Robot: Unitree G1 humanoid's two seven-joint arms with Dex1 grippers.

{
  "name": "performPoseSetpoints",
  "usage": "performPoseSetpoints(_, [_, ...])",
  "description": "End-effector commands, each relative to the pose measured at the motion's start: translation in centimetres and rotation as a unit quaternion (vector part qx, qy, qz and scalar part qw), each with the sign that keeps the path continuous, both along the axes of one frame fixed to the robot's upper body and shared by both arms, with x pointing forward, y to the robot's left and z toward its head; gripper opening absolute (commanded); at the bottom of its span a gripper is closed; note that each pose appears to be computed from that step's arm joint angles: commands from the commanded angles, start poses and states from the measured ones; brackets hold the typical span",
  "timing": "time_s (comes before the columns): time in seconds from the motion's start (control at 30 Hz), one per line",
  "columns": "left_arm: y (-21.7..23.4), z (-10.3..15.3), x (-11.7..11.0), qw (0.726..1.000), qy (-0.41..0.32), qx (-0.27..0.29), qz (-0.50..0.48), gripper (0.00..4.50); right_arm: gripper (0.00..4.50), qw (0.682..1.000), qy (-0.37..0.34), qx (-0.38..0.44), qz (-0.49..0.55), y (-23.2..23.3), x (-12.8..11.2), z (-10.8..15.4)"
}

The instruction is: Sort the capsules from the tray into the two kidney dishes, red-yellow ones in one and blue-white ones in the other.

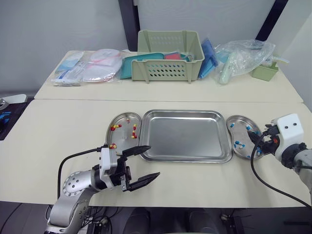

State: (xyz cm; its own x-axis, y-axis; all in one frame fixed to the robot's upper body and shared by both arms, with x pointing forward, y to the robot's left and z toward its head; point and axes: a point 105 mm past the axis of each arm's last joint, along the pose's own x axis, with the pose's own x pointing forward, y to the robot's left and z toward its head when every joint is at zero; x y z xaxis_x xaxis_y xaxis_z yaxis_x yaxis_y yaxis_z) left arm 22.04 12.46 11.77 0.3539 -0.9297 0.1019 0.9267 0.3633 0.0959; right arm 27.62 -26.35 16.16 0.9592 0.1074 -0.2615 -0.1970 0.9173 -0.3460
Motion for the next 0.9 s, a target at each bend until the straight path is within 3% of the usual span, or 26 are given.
performPoseSetpoints(0.03, [0.4,1.2,0.3,0.999,-0.020,-0.004,0.030,4.50,4.48,0.999,-0.042,-0.029,0.017,-0.4,-0.2,1.7])
performPoseSetpoints(0.2, [2.1,2.5,1.5,0.995,-0.019,0.009,0.101,4.50,4.48,0.987,-0.086,-0.062,0.119,0.5,-1.2,2.4])
performPoseSetpoints(0.3, [3.8,3.2,2.4,0.988,-0.017,0.027,0.151,4.50,4.48,0.979,-0.076,-0.079,0.171,0.2,-2.3,2.2])
performPoseSetpoints(0.5, [12.4,2.6,4.7,0.940,0.009,0.156,0.303,4.50,4.48,0.967,0.005,-0.092,0.238,-3.3,-4.6,1.5])
performPoseSetpoints(0.6, [15.9,3.0,4.2,0.934,0.039,0.150,0.321,4.50,4.48,0.966,0.044,-0.087,0.240,-5.3,-5.0,1.5])
performPoseSetpoints(0.67, [18.6,3.1,4.0,0.916,0.048,0.172,0.359,4.50,4.48,0.965,0.069,-0.089,0.238,-6.8,-5.2,1.6])
performPoseSetpoints(0.8, [20.8,2.2,3.7,0.894,0.069,0.222,0.383,4.50,4.48,0.962,0.090,-0.103,0.238,-8.4,-5.2,1.7])
performPoseSetpoints(0.9, [22.0,2.4,4.0,0.878,0.074,0.230,0.413,4.50,4.48,0.959,0.099,-0.104,0.246,-8.9,-5.2,1.8])
